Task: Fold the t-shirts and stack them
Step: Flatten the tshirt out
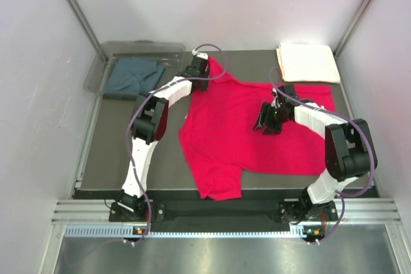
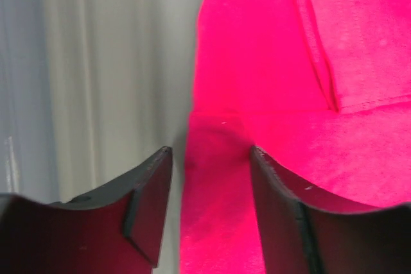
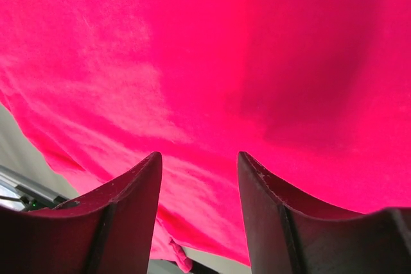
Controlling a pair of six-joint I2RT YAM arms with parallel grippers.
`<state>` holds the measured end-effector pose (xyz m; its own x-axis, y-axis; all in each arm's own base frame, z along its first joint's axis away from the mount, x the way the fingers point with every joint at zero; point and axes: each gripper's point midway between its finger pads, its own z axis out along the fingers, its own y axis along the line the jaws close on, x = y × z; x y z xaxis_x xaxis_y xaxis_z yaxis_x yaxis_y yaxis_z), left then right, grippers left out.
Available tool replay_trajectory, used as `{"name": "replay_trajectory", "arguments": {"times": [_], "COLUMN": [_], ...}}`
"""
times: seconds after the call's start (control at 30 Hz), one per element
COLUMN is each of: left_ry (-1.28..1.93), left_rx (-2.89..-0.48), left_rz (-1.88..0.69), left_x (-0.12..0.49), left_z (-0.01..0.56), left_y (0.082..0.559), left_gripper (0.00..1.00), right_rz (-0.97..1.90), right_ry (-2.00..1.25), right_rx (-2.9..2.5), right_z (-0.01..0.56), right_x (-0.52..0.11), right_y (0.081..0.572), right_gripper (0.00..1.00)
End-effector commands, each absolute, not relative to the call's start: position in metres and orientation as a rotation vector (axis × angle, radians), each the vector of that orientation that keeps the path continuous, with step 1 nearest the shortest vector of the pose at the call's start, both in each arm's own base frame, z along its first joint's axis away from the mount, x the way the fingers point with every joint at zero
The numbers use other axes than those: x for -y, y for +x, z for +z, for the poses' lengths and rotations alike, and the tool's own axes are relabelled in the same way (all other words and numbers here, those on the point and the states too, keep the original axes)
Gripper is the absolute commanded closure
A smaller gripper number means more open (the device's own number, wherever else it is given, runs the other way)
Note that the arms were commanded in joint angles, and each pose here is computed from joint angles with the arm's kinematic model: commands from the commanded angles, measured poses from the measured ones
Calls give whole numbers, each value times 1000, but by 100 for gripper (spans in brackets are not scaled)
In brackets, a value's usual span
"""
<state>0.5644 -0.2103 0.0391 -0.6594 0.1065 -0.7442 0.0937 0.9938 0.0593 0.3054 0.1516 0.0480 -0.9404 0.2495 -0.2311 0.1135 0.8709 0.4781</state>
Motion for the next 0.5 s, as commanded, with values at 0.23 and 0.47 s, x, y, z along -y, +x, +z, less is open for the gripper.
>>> {"name": "replay_trajectory", "arguments": {"times": [0.23,0.47], "left_ry": [172,325], "left_rx": [-2288,-2165], "left_rz": [-162,229], "left_x": [246,303], "left_z": [49,82], "left_y": [578,543], "left_gripper": [100,100], "right_rz": [728,740], "right_ry": [194,204], "right_rx": [-2689,-2714], "right_z": [65,54], "right_x": [-160,-156], "right_y": [337,331], "right_gripper": [52,52]}}
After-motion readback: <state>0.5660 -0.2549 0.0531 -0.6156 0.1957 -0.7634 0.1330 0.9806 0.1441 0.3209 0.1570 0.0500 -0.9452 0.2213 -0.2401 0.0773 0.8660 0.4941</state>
